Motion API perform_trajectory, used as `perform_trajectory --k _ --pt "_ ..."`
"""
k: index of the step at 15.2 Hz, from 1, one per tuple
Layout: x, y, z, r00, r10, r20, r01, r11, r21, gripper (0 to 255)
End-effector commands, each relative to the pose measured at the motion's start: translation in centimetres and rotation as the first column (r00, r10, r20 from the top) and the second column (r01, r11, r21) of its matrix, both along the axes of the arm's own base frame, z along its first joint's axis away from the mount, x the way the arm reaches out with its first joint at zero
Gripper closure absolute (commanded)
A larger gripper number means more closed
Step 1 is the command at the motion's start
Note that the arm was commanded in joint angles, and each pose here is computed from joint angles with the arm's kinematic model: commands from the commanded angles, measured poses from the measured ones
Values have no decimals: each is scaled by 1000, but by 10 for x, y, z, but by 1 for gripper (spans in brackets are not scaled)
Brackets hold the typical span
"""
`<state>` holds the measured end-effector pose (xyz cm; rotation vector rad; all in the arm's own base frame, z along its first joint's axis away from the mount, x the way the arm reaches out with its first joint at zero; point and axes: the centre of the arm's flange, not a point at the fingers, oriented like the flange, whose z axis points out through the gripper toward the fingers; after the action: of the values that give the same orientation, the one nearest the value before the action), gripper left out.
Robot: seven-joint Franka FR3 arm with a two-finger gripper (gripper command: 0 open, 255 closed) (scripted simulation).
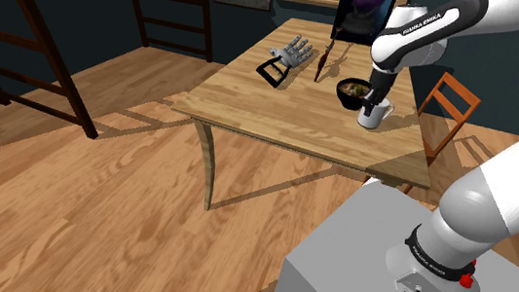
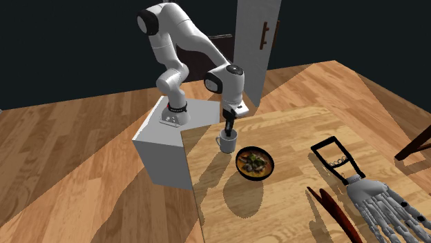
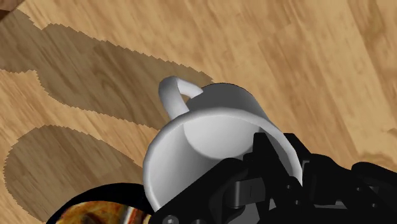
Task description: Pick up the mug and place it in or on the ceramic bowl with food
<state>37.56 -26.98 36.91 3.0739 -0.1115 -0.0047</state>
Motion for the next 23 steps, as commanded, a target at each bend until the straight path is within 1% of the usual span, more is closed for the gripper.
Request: perform_trajectory --k 1,23 --pt "0 0 11 1000 0 0 0 1000 0 255" --pt "0 0 127 1000 0 0 0 1000 0 255"
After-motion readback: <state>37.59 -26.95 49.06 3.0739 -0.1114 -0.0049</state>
